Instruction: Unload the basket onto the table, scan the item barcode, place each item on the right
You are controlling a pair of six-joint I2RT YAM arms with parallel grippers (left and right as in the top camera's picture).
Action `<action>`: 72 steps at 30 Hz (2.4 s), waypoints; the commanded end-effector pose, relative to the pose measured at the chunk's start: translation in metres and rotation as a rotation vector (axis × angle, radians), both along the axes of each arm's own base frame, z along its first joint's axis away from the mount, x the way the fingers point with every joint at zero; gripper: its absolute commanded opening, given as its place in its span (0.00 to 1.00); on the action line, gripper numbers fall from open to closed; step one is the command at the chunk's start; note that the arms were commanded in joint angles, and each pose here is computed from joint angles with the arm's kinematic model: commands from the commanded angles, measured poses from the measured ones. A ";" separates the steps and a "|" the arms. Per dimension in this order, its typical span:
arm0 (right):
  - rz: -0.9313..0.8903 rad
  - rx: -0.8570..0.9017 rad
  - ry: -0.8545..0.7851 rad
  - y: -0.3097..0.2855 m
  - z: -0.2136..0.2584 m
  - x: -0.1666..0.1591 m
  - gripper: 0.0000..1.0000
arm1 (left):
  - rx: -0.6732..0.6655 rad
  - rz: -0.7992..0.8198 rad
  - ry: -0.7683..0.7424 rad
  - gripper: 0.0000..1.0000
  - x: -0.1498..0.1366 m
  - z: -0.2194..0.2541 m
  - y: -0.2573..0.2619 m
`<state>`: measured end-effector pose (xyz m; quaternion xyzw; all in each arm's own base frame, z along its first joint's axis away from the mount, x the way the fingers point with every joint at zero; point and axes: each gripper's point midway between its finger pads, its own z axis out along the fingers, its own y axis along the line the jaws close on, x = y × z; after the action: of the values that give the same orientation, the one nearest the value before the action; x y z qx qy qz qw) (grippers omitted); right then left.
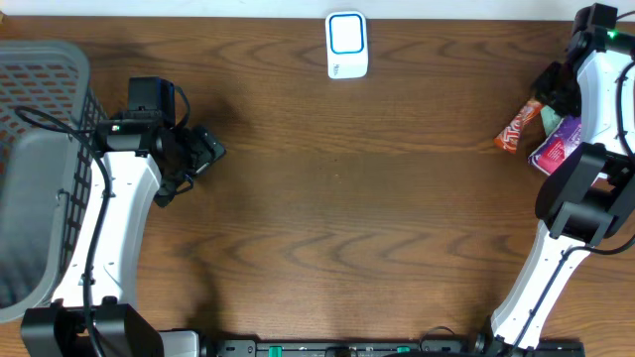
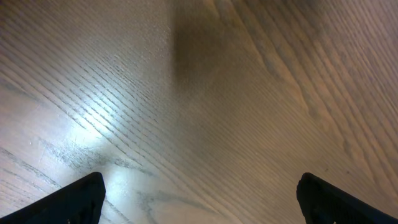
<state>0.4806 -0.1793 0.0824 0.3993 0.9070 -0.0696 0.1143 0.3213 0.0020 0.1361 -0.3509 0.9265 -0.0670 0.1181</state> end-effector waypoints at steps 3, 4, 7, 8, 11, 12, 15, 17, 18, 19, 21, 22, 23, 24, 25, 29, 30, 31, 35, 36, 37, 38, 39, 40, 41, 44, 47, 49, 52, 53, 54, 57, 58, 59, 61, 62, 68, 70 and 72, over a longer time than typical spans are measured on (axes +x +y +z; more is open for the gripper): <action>-0.011 0.033 -0.040 0.007 0.035 -0.010 0.31 | 0.011 0.002 -0.001 0.98 -0.001 0.001 0.003; -0.006 0.053 -0.057 0.011 0.043 -0.010 0.32 | 0.011 0.002 -0.001 0.98 -0.001 0.001 0.003; 0.027 0.115 -0.124 0.029 0.080 -0.017 0.38 | 0.011 0.002 -0.001 0.98 -0.001 0.001 0.003; 0.047 0.136 -0.141 0.038 0.096 -0.023 0.42 | 0.011 0.002 -0.001 0.98 -0.001 0.001 0.003; 0.105 0.185 -0.174 0.064 0.137 -0.046 0.60 | 0.012 0.002 -0.001 0.98 -0.001 0.001 0.003; 0.132 0.204 -0.178 0.074 0.148 -0.055 0.70 | 0.012 0.002 -0.001 0.98 -0.001 0.001 0.003; 0.229 0.248 -0.159 0.108 0.176 -0.087 0.99 | 0.011 0.002 -0.001 0.98 -0.001 0.001 0.003; 0.289 0.246 -0.138 0.128 0.189 -0.106 0.99 | 0.011 0.002 -0.001 0.98 -0.001 0.001 0.003; 0.347 0.241 -0.137 0.142 0.198 -0.117 0.99 | 0.011 0.002 -0.001 0.98 -0.001 0.001 0.003; 0.381 0.236 -0.143 0.151 0.203 -0.123 0.99 | 0.011 0.002 -0.001 0.98 -0.001 0.001 0.003; 0.446 0.229 -0.170 0.173 0.214 -0.137 0.99 | 0.011 0.002 -0.001 0.98 -0.001 0.001 0.003; 0.479 0.225 -0.187 0.184 0.218 -0.143 0.99 | 0.011 0.002 -0.001 0.98 -0.001 0.001 0.003; 0.508 0.222 -0.203 0.193 0.221 -0.150 0.99 | 0.011 0.002 -0.001 0.98 -0.001 0.001 0.003; 0.536 0.220 -0.216 0.202 0.223 -0.157 0.99 | 0.011 0.002 -0.001 0.98 -0.001 0.001 0.003; 0.570 0.217 -0.232 0.211 0.225 -0.165 0.99 | 0.011 0.002 -0.001 0.98 -0.001 0.001 0.003; 0.661 0.182 -0.248 0.235 0.215 -0.201 0.99 | 0.012 0.002 -0.001 0.98 -0.001 0.001 0.003; 0.680 0.178 -0.255 0.241 0.210 -0.210 0.99 | 0.011 0.002 -0.001 0.98 -0.001 0.001 0.003; 0.697 0.180 -0.267 0.247 0.205 -0.220 0.99 | 0.011 0.002 -0.001 0.98 -0.001 0.001 0.003; 0.793 0.192 -0.317 0.264 0.188 -0.256 0.99 | 0.011 0.002 -0.001 0.98 -0.001 0.001 0.003; 0.804 0.199 -0.325 0.266 0.185 -0.263 0.99 | 0.011 0.002 -0.001 0.98 -0.001 0.001 0.003; 0.797 0.209 -0.325 0.266 0.181 -0.271 0.99 | 0.011 0.002 -0.001 0.98 -0.001 0.001 0.003; 0.778 0.220 -0.324 0.265 0.177 -0.278 0.99 | 0.011 0.002 -0.001 0.98 -0.001 0.001 0.003; 0.760 0.230 -0.324 0.265 0.173 -0.283 0.99 | 0.011 0.002 -0.001 0.98 -0.001 0.001 0.003; 0.735 0.240 -0.324 0.263 0.170 -0.289 0.99 | 0.012 0.002 -0.001 0.98 -0.001 0.001 0.003; 0.702 0.252 -0.321 0.261 0.166 -0.294 0.99 | 0.011 0.002 -0.001 0.98 -0.001 0.001 0.003; 0.624 0.281 -0.310 0.257 0.160 -0.304 0.99 | 0.011 0.002 -0.001 0.98 -0.001 0.001 0.003; 0.603 0.286 -0.294 0.256 0.157 -0.307 0.99 | 0.011 0.002 -0.001 0.98 -0.001 0.001 0.003; 0.604 0.286 -0.291 0.256 0.157 -0.308 0.99 | 0.011 0.002 -0.001 0.98 -0.001 0.001 0.003; 0.600 0.269 -0.290 0.253 0.156 -0.307 0.99 | 0.012 0.002 -0.001 0.98 -0.001 0.001 0.003; 0.596 0.255 -0.296 0.251 0.157 -0.305 0.99 | 0.011 0.002 -0.001 0.98 -0.001 0.001 0.003; 0.590 0.237 -0.298 0.248 0.156 -0.304 0.99 | 0.011 0.002 -0.001 0.98 -0.001 0.001 0.003; 0.581 0.206 -0.306 0.244 0.153 -0.299 0.99 | 0.011 0.002 -0.001 0.98 -0.001 0.001 0.003; 0.590 0.202 -0.307 0.244 0.151 -0.297 0.99 | 0.011 0.002 -0.001 0.98 -0.001 0.001 0.003; 0.604 0.198 -0.309 0.245 0.148 -0.295 0.99 | 0.011 0.002 -0.001 0.98 -0.001 0.001 0.003; 0.641 0.189 -0.322 0.249 0.139 -0.287 0.99 | 0.011 0.002 -0.001 0.98 -0.001 0.001 0.003; 0.660 0.187 -0.332 0.251 0.135 -0.283 0.99 | 0.011 0.002 -0.001 0.98 -0.001 0.001 0.003; 0.906 0.203 -0.553 0.279 0.115 -0.253 0.99 | 0.011 0.002 -0.001 0.98 -0.001 0.001 0.003; 0.942 0.195 -0.632 0.280 0.109 -0.249 0.99 | 0.011 0.002 -0.001 0.98 -0.001 0.001 0.003; 0.920 0.175 -0.697 0.274 0.100 -0.245 0.99 | 0.011 0.002 -0.001 0.98 -0.001 0.001 0.003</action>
<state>0.2406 0.0967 0.1946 0.0124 0.9123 0.1916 0.3616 0.3213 0.0019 0.1361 -0.3508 0.9265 -0.0672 0.1181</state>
